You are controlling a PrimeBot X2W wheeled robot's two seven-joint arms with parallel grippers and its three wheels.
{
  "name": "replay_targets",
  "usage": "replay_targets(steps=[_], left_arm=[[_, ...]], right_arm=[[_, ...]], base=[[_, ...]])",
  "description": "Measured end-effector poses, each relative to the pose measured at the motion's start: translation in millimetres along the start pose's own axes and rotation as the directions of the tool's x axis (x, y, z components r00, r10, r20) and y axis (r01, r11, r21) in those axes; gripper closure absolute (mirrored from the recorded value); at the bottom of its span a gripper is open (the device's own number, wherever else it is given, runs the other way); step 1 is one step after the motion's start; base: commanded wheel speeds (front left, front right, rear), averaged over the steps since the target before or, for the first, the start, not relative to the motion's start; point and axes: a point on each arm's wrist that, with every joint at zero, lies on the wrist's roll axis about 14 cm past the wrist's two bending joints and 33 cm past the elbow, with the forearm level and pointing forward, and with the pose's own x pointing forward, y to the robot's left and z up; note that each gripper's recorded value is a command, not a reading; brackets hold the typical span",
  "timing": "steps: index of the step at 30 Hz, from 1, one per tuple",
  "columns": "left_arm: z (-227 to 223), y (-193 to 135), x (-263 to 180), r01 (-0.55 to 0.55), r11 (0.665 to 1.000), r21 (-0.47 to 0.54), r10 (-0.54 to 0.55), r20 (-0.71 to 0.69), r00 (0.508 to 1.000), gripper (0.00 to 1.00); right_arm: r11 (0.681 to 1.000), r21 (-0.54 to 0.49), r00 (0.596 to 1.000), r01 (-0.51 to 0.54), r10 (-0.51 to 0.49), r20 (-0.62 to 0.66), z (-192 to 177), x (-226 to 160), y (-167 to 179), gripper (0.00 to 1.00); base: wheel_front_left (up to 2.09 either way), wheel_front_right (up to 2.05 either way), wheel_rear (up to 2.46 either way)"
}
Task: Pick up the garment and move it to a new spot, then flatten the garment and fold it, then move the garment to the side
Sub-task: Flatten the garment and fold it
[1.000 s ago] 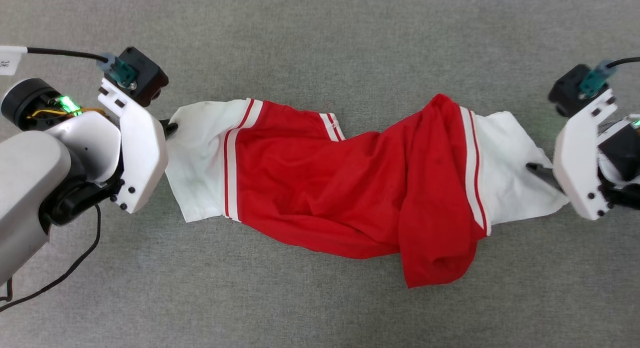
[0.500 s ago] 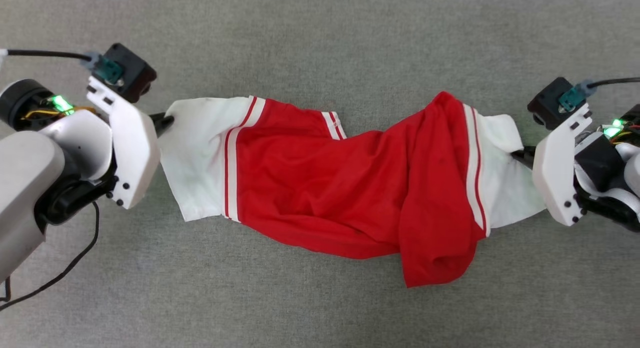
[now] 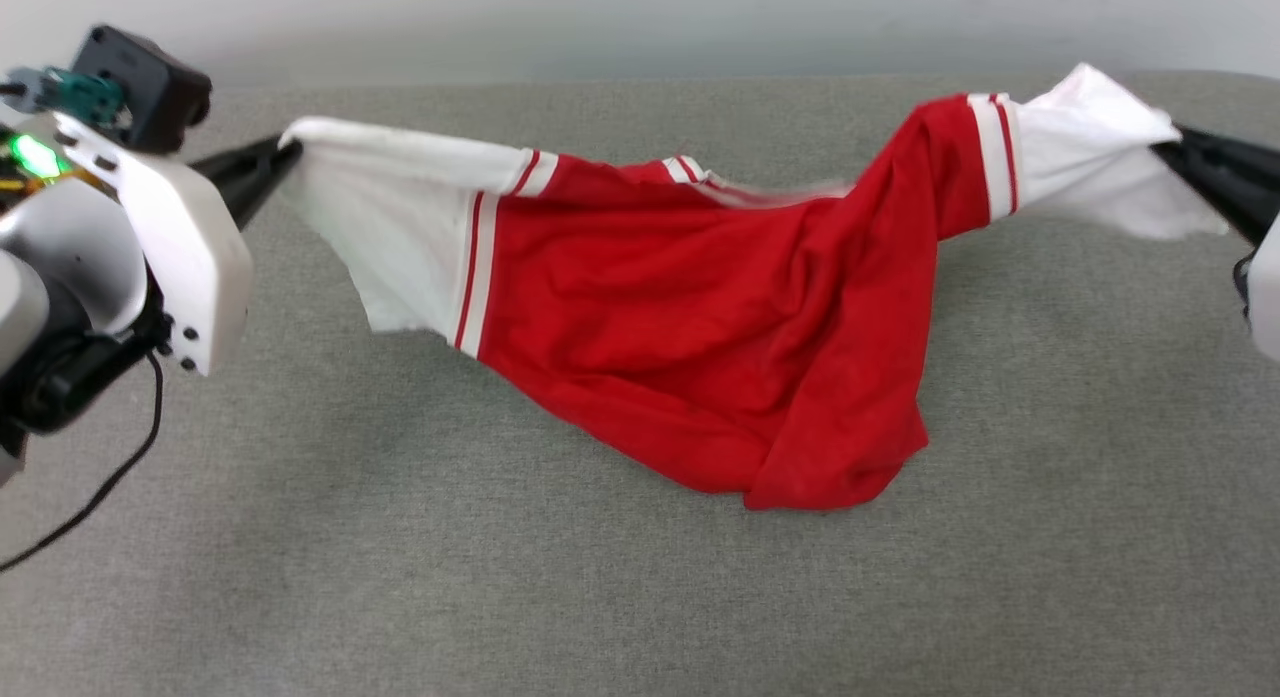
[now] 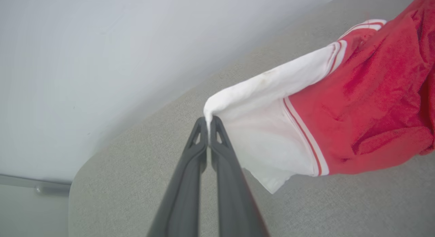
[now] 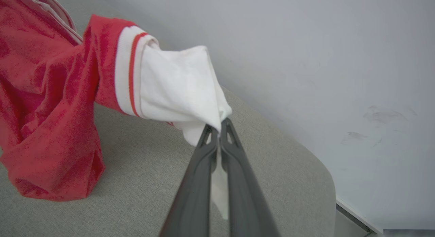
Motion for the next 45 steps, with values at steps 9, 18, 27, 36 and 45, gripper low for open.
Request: replay_targets(steps=[9, 18, 27, 36, 45], left_arm=[[81, 10, 7, -0.049, 0.997, 0.054, 0.037, 0.213, 0.976, 1.0], [147, 39, 51, -0.124, 0.99, 0.066, 0.091, 0.371, 0.924, 1.0], [202, 85, 86, -0.234, 0.971, 0.052, 0.176, 0.51, 0.842, 1.0], [239, 123, 84, -0.294, 0.956, -0.004, 0.235, 0.614, 0.754, 1.0], [178, 125, 125, -0.25, 0.967, -0.037, 0.232, 0.521, 0.821, 1.0]], right_arm=[[0.99, -0.072, 0.983, 0.123, -0.111, 0.145, 57, -13, -36, 1.0], [0.952, -0.151, 0.945, 0.265, -0.225, 0.238, 117, 24, -84, 1.0], [0.909, -0.179, 0.884, 0.375, -0.294, 0.363, 181, 70, -121, 1.0], [0.879, -0.19, 0.823, 0.437, -0.306, 0.48, 229, 95, -134, 1.0], [0.924, -0.209, 0.894, 0.319, -0.221, 0.391, 176, 148, -104, 1.0]], base=[[0.0, 0.0, 0.0], [0.0, 0.0, 0.0], [0.0, 0.0, 0.0], [0.0, 0.0, 0.0], [0.0, 0.0, 0.0]])
